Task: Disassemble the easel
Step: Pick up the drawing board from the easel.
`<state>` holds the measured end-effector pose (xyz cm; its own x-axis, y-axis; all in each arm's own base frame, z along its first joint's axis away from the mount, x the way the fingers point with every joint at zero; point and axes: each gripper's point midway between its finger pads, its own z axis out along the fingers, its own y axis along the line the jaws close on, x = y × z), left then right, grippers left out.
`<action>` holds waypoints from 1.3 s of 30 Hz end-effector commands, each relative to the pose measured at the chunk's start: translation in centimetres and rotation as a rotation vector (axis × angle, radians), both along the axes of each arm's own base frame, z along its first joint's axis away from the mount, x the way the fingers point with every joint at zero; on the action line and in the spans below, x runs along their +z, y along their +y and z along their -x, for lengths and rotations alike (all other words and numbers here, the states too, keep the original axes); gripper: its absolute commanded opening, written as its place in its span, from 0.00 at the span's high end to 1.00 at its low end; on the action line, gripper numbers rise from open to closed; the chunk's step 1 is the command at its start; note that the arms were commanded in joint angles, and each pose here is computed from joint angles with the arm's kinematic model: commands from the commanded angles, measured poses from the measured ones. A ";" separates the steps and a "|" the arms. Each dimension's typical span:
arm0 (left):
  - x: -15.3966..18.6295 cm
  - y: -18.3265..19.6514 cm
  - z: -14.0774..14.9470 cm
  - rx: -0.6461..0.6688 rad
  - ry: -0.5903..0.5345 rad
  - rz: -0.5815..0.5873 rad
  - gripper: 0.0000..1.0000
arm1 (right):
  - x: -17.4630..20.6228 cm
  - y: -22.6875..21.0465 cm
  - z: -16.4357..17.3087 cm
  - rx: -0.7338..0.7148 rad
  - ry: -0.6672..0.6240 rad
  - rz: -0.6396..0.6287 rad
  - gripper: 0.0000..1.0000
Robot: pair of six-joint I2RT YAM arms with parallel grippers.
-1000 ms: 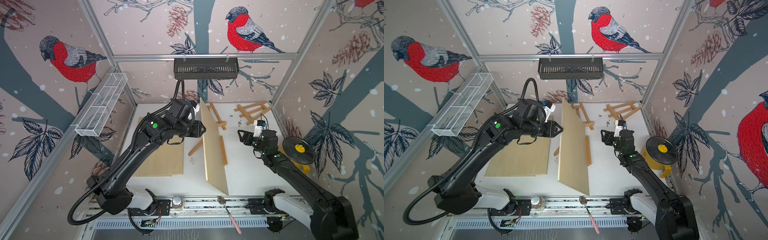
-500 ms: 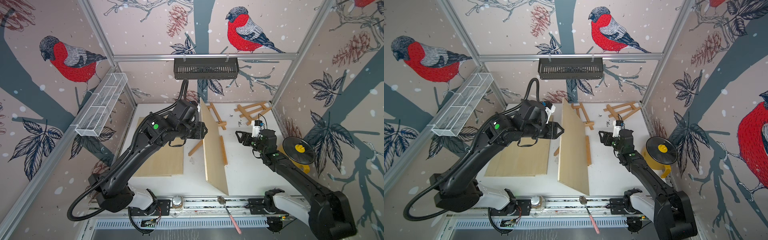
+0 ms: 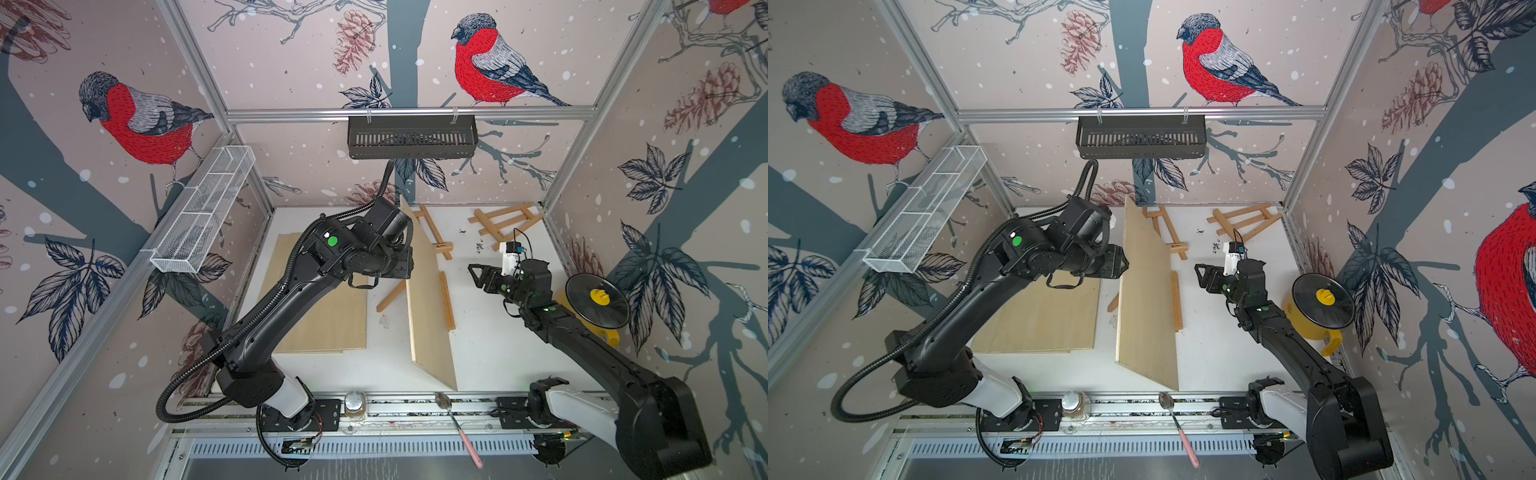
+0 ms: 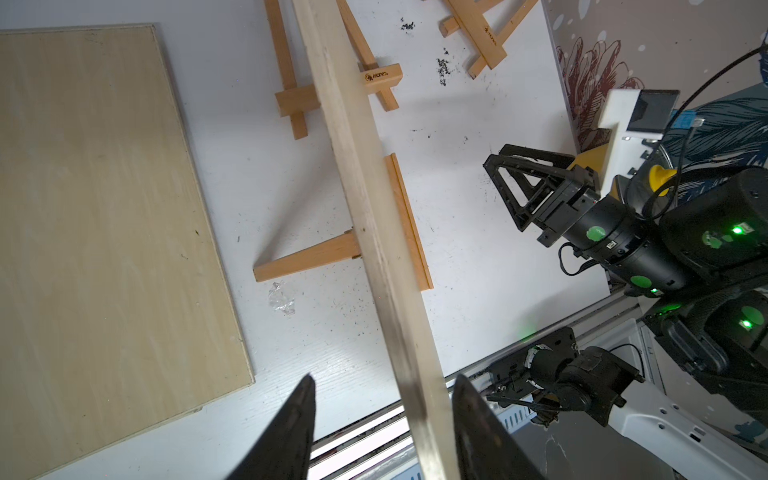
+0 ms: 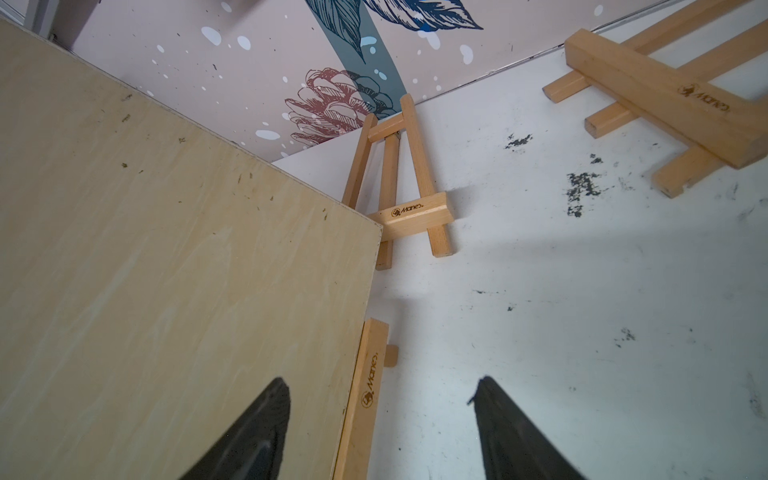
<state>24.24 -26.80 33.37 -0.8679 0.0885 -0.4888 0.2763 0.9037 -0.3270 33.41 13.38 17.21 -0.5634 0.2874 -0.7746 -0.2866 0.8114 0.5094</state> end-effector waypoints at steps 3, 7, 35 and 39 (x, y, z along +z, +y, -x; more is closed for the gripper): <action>-1.2 -0.3 -0.1 -0.020 0.032 -0.055 0.49 | 0.4 0.1 -0.2 0.007 -0.028 -0.004 0.28; -2.6 -0.7 -0.4 -0.029 0.064 -0.091 0.63 | 0.2 0.2 -0.2 0.010 -0.022 -0.004 0.28; -4.6 -0.3 -2.8 -0.032 0.078 -0.159 1.00 | -1.8 0.3 -0.6 0.021 0.029 0.002 0.28; -1.8 -0.2 -3.1 -0.037 0.007 -0.105 1.00 | -2.0 0.3 -0.7 0.022 0.036 0.005 0.28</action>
<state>27.29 -29.61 30.81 -0.8944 0.1240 -0.4298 0.2886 0.8940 -0.3427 33.70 13.45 14.33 -0.6196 0.2762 -0.7347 -0.2550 0.8144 0.5212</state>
